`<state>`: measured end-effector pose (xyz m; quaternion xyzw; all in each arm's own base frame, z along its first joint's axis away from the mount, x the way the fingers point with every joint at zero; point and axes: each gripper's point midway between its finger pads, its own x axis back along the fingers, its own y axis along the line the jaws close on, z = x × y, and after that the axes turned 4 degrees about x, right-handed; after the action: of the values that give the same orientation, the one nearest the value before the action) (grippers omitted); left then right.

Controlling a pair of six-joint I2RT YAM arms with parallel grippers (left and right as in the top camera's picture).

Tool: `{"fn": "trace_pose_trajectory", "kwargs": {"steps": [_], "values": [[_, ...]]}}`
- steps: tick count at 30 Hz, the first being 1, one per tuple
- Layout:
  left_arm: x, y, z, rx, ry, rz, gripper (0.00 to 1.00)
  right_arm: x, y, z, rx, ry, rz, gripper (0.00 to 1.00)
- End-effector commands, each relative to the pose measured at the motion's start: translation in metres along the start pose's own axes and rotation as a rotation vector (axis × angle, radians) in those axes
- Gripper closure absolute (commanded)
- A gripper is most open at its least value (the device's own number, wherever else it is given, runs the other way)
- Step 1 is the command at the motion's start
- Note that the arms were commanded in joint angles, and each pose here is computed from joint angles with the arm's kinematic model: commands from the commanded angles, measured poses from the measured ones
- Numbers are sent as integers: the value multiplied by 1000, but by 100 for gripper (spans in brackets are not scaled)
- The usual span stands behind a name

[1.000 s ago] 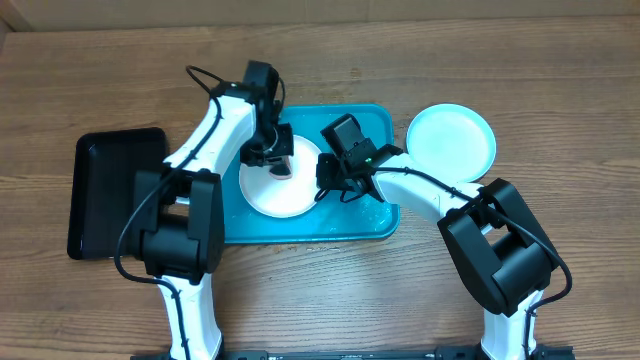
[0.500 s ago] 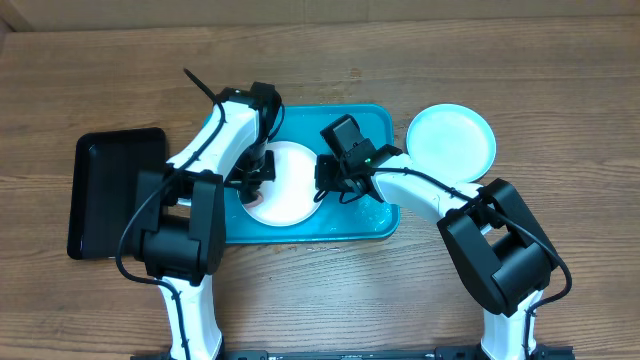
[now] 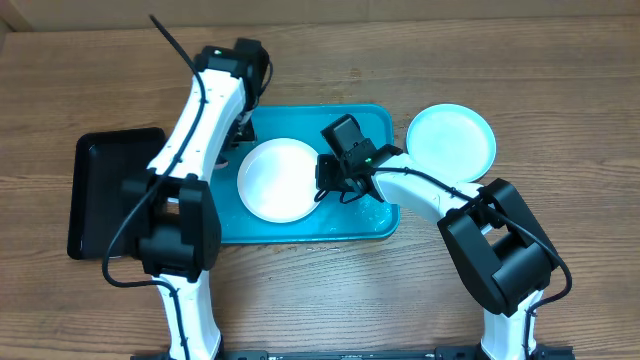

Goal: Clean dirty plates on tray and stack at the side
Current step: 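Return the sponge with the left gripper to the black tray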

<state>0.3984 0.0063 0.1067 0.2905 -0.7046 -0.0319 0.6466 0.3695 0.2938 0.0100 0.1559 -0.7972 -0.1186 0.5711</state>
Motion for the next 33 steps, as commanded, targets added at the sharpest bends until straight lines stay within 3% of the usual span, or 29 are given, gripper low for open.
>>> {"fn": "trace_pose_trajectory", "kwargs": {"steps": [1, 12, 18, 28, 33], "values": [[-5, 40, -17, 127, -4, -29, 96, -3, -10, -1, -4, -7, 33, 94], [-66, 126, -14, 410, 253, 147, 96, -3, -6, -2, -3, -9, 13, 91], [-96, 162, -5, 519, 314, 179, 96, -3, -6, -2, -3, -9, 13, 91], [-126, 138, 5, 451, 338, 320, 96, -3, -6, -3, -2, -11, 12, 91], [-126, 139, 5, 446, 336, 321, 79, -3, -7, -1, -3, -5, 16, 91]]}}
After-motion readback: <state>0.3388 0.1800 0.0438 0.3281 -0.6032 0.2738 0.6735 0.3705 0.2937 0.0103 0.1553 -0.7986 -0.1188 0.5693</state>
